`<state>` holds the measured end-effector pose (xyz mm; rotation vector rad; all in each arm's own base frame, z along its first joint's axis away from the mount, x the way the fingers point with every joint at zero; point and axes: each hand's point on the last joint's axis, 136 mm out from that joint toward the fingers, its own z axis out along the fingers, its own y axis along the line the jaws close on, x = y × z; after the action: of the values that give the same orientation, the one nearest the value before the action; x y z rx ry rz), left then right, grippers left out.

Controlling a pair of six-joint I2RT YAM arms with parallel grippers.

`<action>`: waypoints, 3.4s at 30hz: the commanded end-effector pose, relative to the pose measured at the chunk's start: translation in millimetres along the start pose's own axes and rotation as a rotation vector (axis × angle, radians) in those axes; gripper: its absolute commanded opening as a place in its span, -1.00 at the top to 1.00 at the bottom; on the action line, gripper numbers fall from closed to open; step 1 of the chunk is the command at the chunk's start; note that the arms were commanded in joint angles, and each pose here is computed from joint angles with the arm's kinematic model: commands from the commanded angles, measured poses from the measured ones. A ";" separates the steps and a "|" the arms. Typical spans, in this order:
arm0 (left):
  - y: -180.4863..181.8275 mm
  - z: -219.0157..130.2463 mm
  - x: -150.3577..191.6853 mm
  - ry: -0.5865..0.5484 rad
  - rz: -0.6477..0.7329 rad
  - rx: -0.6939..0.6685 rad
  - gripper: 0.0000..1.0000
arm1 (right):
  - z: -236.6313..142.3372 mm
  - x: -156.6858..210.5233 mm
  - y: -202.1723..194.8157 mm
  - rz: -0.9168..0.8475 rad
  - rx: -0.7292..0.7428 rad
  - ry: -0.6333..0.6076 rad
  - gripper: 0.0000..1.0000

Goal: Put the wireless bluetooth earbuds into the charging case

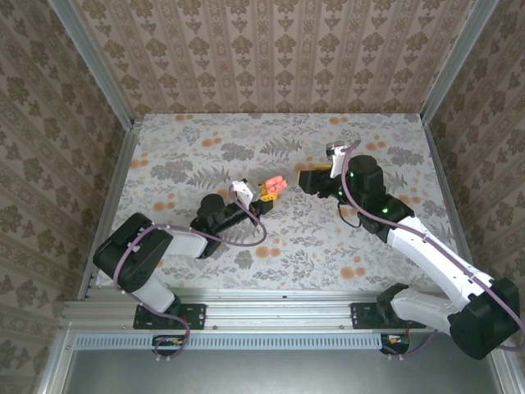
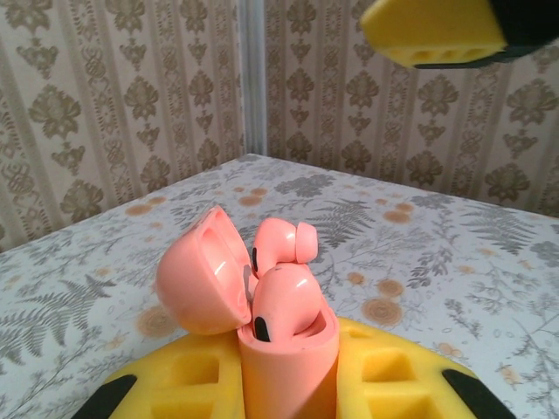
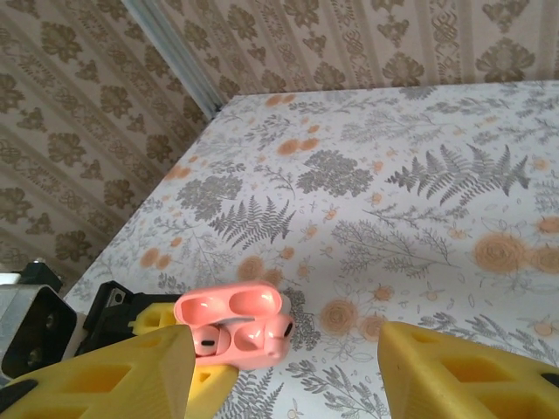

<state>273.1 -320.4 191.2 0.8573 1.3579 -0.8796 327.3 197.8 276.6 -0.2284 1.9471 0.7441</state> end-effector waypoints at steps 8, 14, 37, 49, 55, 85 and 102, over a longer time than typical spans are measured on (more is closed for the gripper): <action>-18.2 -7.1 -23.4 -0.044 0.047 0.095 0.81 | -19.7 -3.5 5.3 -0.156 -0.200 0.006 -0.38; -21.8 -8.7 -24.1 -0.043 0.052 0.113 0.81 | -23.5 18.9 12.3 -0.383 -0.341 0.036 -0.46; -26.2 -11.2 -30.5 -0.053 0.054 0.133 0.81 | 12.5 62.0 12.3 -0.872 -0.515 0.184 -0.27; -26.3 -11.4 -31.6 -0.055 0.056 0.134 0.81 | 30.9 59.4 24.8 -0.914 -0.557 0.175 -0.23; -26.3 -11.5 -31.9 -0.055 0.057 0.133 0.81 | 37.2 65.5 26.8 -0.904 -0.583 0.190 -0.19; -21.9 -11.3 -30.5 -0.044 0.067 0.108 0.81 | 18.2 67.7 38.9 -0.901 -0.627 0.184 0.04; -23.3 -13.4 -32.5 -0.049 0.067 0.111 0.81 | 17.4 67.3 39.9 -0.880 -0.621 0.180 0.11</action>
<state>249.3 -321.2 213.6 0.9507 1.2848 -0.9408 297.6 245.5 222.7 -1.4496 1.5160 0.6561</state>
